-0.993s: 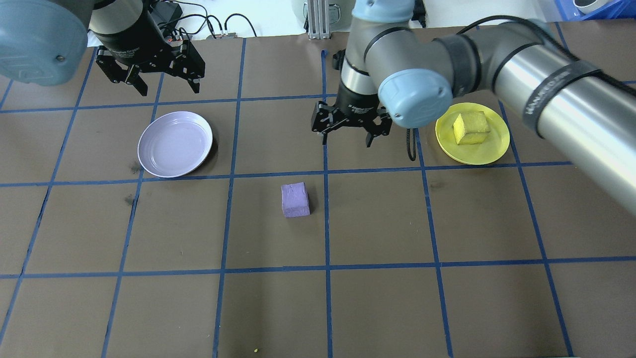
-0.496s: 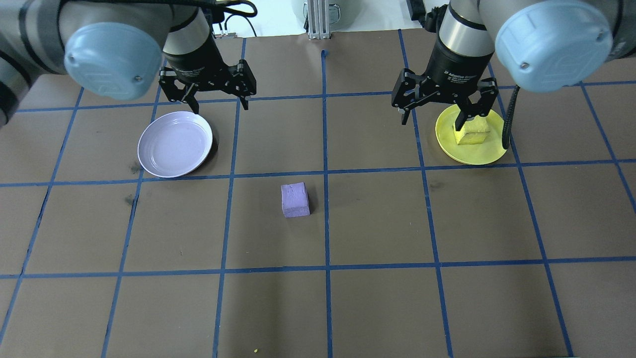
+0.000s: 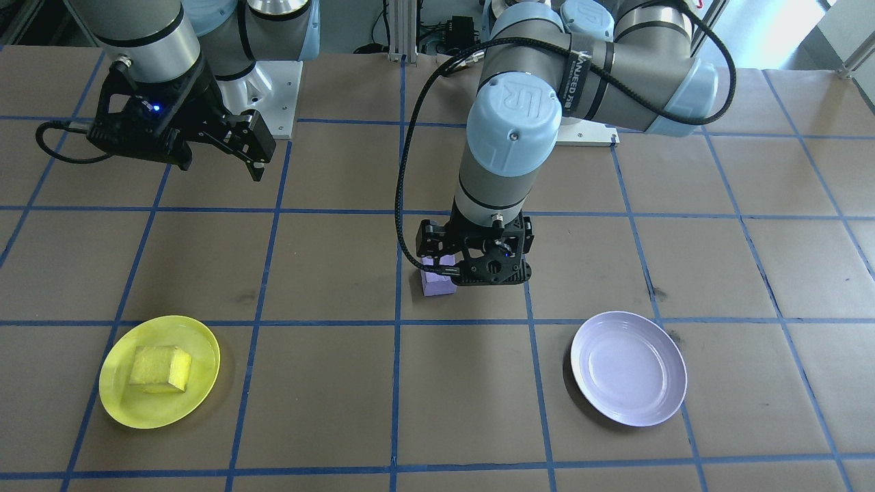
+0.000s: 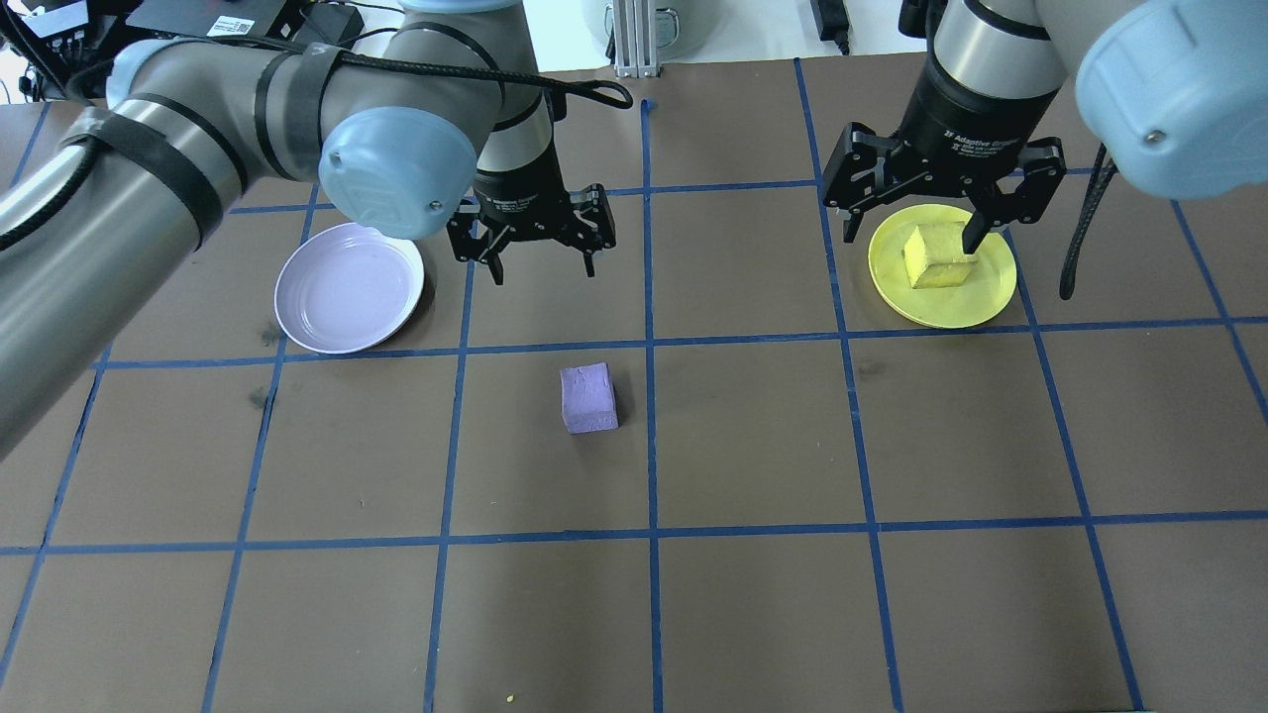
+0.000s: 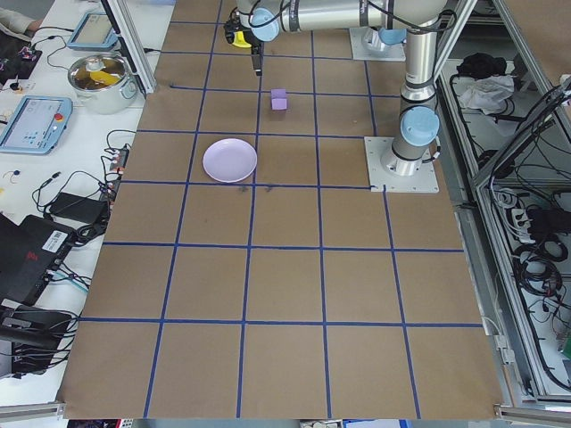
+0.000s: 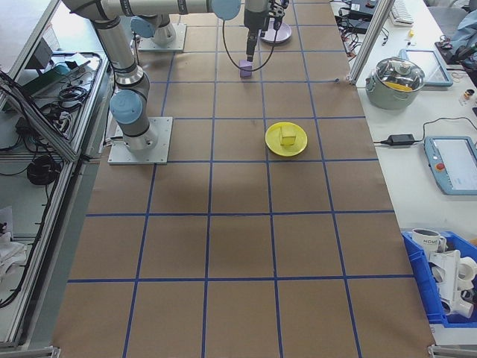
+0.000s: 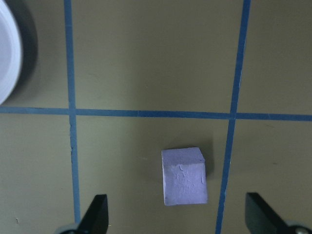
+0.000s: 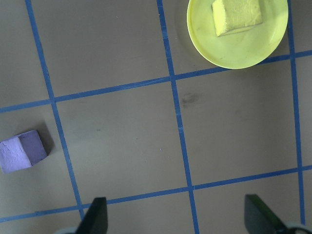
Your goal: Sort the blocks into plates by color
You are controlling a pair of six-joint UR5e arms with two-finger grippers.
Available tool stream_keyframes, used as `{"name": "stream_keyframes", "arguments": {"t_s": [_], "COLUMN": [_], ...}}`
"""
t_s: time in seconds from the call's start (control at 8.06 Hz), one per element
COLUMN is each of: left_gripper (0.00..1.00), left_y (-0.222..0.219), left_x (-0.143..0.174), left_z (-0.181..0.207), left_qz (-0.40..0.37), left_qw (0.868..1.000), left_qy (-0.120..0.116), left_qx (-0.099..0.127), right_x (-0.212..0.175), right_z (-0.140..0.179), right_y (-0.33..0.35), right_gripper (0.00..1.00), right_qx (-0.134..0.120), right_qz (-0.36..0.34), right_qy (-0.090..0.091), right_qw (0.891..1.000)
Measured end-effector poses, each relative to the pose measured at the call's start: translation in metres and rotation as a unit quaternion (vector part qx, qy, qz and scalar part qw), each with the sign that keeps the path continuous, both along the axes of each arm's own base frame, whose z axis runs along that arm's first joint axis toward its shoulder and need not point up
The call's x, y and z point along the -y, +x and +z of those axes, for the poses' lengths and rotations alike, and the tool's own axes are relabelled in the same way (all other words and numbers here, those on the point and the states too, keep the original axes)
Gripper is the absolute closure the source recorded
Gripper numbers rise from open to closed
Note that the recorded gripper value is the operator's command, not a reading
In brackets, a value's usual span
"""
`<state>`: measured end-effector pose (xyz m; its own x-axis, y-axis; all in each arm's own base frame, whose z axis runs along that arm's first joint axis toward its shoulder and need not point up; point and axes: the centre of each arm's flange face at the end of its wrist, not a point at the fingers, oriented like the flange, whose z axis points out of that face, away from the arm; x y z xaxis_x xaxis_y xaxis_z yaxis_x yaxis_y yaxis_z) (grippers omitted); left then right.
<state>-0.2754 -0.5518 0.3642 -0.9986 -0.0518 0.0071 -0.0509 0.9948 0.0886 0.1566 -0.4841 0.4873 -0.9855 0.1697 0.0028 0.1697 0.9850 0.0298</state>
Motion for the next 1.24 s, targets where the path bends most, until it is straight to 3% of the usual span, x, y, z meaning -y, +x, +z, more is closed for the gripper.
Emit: {"name": "stream_keyframes", "arguments": {"t_s": [0.25, 0.62, 1.24], "left_gripper": [0.0, 0.0, 0.0], "left_y": [-0.018, -0.019, -0.022], "left_x": [-0.006, -0.023, -0.019], "left_z": [-0.034, -0.078, -0.125], "left_qz": [0.016, 0.027, 0.03], "left_qw": [0.999, 0.996, 0.992], "left_qy": [0.037, 0.085, 0.122], "left_qx": [-0.013, -0.012, -0.007], "right_x": [-0.006, -0.009, -0.01], "right_z": [0.006, 0.011, 0.012], "right_y": [0.0, -0.001, -0.001], "right_gripper": [0.0, 0.0, 0.0], "right_qx": [0.002, -0.001, -0.002], "right_qz": [0.0, 0.001, 0.001], "right_qy": [-0.005, -0.015, -0.017], "right_qw": [1.0, 1.0, 1.0]}}
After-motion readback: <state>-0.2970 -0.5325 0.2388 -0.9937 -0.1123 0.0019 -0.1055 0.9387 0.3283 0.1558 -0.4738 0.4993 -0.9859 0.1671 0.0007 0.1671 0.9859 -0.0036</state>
